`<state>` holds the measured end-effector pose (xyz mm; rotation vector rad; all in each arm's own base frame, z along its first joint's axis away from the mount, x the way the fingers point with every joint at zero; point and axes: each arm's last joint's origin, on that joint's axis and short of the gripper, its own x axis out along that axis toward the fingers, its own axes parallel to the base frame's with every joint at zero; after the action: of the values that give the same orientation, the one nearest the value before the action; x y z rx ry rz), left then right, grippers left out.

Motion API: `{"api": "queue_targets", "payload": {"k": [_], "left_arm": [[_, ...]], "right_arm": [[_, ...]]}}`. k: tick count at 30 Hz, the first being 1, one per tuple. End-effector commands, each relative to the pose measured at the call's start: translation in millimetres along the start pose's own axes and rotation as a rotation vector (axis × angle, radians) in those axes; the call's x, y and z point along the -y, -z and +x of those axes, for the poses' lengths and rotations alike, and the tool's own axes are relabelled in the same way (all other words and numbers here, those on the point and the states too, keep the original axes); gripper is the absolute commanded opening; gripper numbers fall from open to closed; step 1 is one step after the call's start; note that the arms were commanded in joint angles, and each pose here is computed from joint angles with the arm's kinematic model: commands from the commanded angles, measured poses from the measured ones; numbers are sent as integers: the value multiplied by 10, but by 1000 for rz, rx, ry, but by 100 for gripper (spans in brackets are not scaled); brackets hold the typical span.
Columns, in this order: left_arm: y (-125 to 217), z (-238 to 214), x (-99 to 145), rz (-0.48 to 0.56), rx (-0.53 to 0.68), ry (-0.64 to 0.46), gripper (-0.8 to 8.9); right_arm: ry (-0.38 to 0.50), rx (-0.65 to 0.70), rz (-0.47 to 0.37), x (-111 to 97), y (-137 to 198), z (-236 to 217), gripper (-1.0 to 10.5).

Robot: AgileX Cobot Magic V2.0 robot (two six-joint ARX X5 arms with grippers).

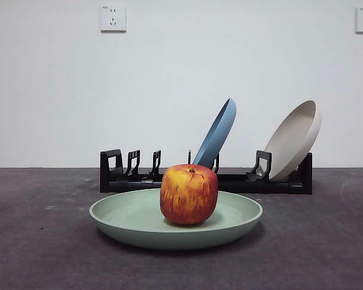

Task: Take the green plate from the plate rack,put the plate on the table,take the apple from the table,put the apple in the plate

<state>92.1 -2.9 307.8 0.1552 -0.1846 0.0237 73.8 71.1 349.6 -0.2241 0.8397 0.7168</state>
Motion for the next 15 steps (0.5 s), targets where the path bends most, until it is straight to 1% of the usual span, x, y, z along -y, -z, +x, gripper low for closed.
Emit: {"api": "queue_targets", "payload": {"k": [1, 7, 15], "left_arm": [[298, -56, 29, 5, -28, -7, -4], [795, -132, 97, -14, -98, -8, -4], [1240, -199, 167, -30, -148, -2, -4]], "right_arm": [[0, 6, 4, -2, -6, -6, 1], [0, 6, 4, -2, -6, -6, 1], [0, 6, 4, -2, -6, -6, 1]]}}
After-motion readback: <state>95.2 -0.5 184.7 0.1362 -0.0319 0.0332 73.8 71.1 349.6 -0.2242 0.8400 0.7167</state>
